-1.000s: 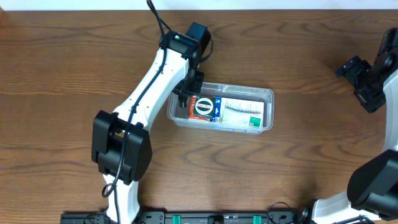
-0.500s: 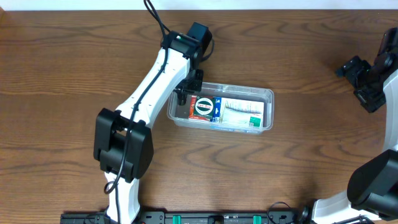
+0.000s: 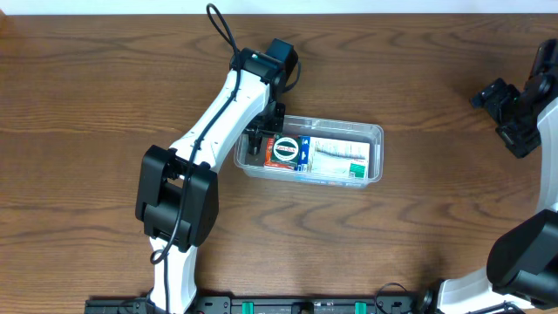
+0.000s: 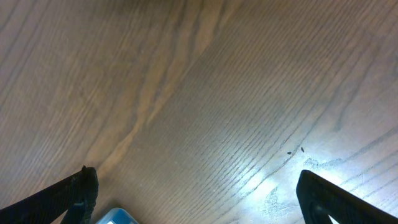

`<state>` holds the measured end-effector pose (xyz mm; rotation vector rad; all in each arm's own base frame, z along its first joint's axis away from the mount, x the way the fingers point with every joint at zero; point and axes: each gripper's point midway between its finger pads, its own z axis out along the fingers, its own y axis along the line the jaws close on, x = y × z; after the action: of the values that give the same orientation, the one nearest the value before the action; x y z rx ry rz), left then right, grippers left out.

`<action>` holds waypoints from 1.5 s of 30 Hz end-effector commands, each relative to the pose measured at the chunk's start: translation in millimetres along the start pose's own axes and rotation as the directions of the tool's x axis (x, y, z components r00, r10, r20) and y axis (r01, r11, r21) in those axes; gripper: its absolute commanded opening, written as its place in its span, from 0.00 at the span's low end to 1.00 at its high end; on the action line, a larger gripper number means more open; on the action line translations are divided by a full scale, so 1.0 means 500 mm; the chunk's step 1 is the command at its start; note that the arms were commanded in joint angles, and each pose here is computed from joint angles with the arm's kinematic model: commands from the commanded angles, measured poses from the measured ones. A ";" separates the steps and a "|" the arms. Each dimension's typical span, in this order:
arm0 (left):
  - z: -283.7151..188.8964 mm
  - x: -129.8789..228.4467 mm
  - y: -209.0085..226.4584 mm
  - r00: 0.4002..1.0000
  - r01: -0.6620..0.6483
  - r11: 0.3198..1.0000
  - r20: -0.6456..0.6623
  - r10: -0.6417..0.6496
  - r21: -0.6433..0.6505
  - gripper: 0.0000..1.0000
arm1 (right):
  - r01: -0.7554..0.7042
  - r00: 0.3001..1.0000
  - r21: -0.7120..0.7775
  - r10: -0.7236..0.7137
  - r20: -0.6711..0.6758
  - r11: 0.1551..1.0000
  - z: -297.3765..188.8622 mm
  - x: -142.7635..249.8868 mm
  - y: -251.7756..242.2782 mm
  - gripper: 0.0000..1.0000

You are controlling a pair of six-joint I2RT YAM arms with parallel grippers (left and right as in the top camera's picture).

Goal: Pack container
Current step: 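Lower the bottle upright into the container's left end, then open the left gripper and lift it out of the container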

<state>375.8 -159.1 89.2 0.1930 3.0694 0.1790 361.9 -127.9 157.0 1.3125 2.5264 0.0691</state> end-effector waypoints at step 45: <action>-0.288 0.173 0.180 1.000 0.009 0.988 0.016 -0.007 -0.153 0.98 | 0.009 1.000 -0.001 -0.009 0.009 1.000 -0.004 -0.006 -0.001 0.99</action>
<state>302.3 -93.7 233.8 0.1679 2.9865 0.3117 361.9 -127.9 157.0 1.3125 2.5264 0.0686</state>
